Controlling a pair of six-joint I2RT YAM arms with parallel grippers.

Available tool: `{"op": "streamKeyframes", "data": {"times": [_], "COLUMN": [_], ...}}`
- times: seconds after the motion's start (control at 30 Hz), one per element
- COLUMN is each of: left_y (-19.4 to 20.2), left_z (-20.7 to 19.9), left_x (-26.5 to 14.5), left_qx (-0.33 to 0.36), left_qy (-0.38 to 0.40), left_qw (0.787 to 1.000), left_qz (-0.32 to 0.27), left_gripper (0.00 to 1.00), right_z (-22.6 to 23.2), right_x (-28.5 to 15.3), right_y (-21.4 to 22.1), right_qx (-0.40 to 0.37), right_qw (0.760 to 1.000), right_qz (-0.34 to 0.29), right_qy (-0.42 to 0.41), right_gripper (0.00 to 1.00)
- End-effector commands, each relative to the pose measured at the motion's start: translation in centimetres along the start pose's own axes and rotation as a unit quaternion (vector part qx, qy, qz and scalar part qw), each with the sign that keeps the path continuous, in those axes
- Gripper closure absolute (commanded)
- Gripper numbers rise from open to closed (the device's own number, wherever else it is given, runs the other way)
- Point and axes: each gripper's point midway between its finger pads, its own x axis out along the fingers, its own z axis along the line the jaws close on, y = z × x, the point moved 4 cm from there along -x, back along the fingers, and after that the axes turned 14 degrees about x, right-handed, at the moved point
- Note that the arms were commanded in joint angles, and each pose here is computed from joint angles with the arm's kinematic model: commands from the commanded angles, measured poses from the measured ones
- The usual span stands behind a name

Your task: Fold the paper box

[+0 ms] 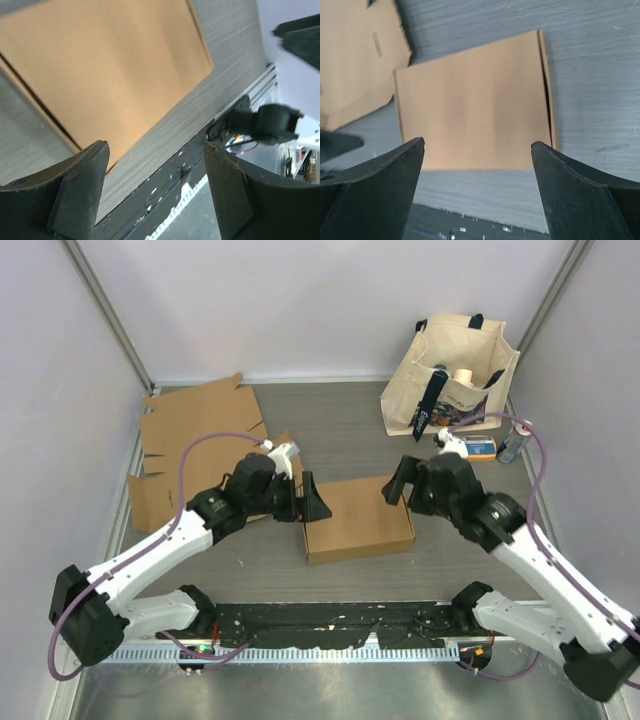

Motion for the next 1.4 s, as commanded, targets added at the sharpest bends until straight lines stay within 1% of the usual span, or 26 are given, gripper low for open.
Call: {"op": "streamKeyframes", "data": {"times": [0.0,0.07,0.1,0.13,0.23,0.3,0.4,0.47,0.5,0.6,0.67,0.7,0.8,0.87,0.9,0.93,0.97,1.0,1.03,1.07,1.13,1.17,1.2,1.23,1.27,1.37], "left_y": [-1.1,-1.4,-1.1,-1.1,-0.9,-0.3,0.1,0.0,0.0,-0.2,-0.6,-0.7,-1.5,-2.6,-2.0,-2.0,-3.0,-1.9,-1.9,-3.3,-2.1,-3.0,-2.9,-1.5,-2.2,-0.8], "left_z": [1.8,3.1,3.8,4.1,4.8,5.8,6.5,6.6,6.4,6.4,5.9,5.4,3.6,1.6,1.2,0.4,-2.5,-2.8,-4.1,-7.6,-9.0,-11.6,-12.6,-12.4,-14.5,-17.1], "left_x": [1.7,2.7,3.4,3.6,4.2,4.0,4.1,5.5,6.1,8.7,10.1,10.5,12.4,13.6,15.0,15.9,16.8,18.7,19.6,20.2,22.8,23.4,24.0,25.7,26.1,28.1], "left_qx": [-0.041,-0.057,-0.063,-0.067,-0.082,-0.086,-0.091,-0.095,-0.096,-0.101,-0.111,-0.109,-0.098,-0.102,-0.110,-0.112,-0.106,-0.110,-0.110,-0.097,-0.097,-0.084,-0.084,-0.090,-0.084,-0.077], "left_qy": [-0.067,-0.101,-0.115,-0.121,-0.129,-0.159,-0.166,-0.153,-0.142,-0.126,-0.101,-0.086,-0.056,-0.022,-0.012,0.003,0.042,0.043,0.061,0.108,0.118,0.147,0.159,0.155,0.179,0.198], "left_qw": [0.996,0.992,0.990,0.989,0.988,0.983,0.982,0.984,0.985,0.987,0.988,0.990,0.993,0.994,0.993,0.992,0.993,0.991,0.989,0.987,0.984,0.981,0.979,0.977,0.974,0.968], "left_qz": [0.047,0.046,0.051,0.047,0.022,0.013,-0.008,-0.003,0.006,0.025,0.022,0.022,0.027,0.030,0.046,0.048,0.044,0.067,0.075,0.074,0.096,0.091,0.096,0.117,0.112,0.132], "left_gripper": [0.24,0.33,0.36,0.36,0.26,0.20,0.15,0.18,0.24,0.32,0.34,0.38,0.45,0.50,0.55,0.55,0.55,0.55,0.55,0.56,0.57,0.57,0.57,0.57,0.57,0.57], "right_z": [-0.8,-1.3,-1.0,-1.6,-2.4,-2.9,-4.1,-4.8,-4.8,-5.8,-6.1,-6.3,-7.2,-8.1,-9.6,-10.7,-11.5,-12.2,-13.8,-14.7,-16.6,-17.4,-17.6,-17.8,-18.8,-21.1], "right_x": [4.3,6.5,7.4,7.9,9.7,10.8,11.8,12.1,12.4,12.8,13.0,13.0,12.7,11.9,11.4,11.0,10.2,9.7,9.0,8.5,6.6,5.8,5.1,4.7,4.0,2.9], "right_y": [-0.7,-0.4,-1.0,-1.4,-1.5,-1.0,-0.5,-0.2,-0.4,-0.5,-0.8,-0.9,-0.8,-1.4,-2.2,-3.2,-3.8,-4.3,-5.7,-6.3,-7.6,-8.6,-8.8,-9.1,-9.8,-10.5], "right_qx": [0.014,0.031,0.029,0.022,0.013,0.012,0.012,0.015,0.017,0.028,0.029,0.037,0.071,0.089,0.097,0.124,0.143,0.161,0.195,0.206,0.225,0.238,0.247,0.250,0.259,0.281], "right_qw": [0.997,0.994,0.995,0.996,0.995,0.994,0.992,0.991,0.993,0.993,0.993,0.992,0.986,0.983,0.977,0.971,0.968,0.964,0.952,0.944,0.923,0.914,0.909,0.908,0.897,0.875], "right_qz": [0.066,0.100,0.095,0.090,0.097,0.109,0.118,0.119,0.111,0.101,0.093,0.093,0.097,0.075,0.041,0.015,-0.005,-0.019,-0.053,-0.072,-0.105,-0.125,-0.135,-0.143,-0.162,-0.190], "right_qy": [0.030,0.013,-0.005,0.003,0.019,0.021,0.045,0.053,0.048,0.060,0.072,0.080,0.111,0.140,0.184,0.203,0.206,0.212,0.232,0.247,0.292,0.304,0.307,0.306,0.320,0.345], "right_gripper": [0.07,0.09,0.09,0.09,0.09,0.09,0.10,0.10,0.10,0.11,0.11,0.11,0.11,0.11,0.10,0.09,0.08,0.08,0.08,0.09,0.08,0.08,0.07,0.07,0.07,0.07]}}
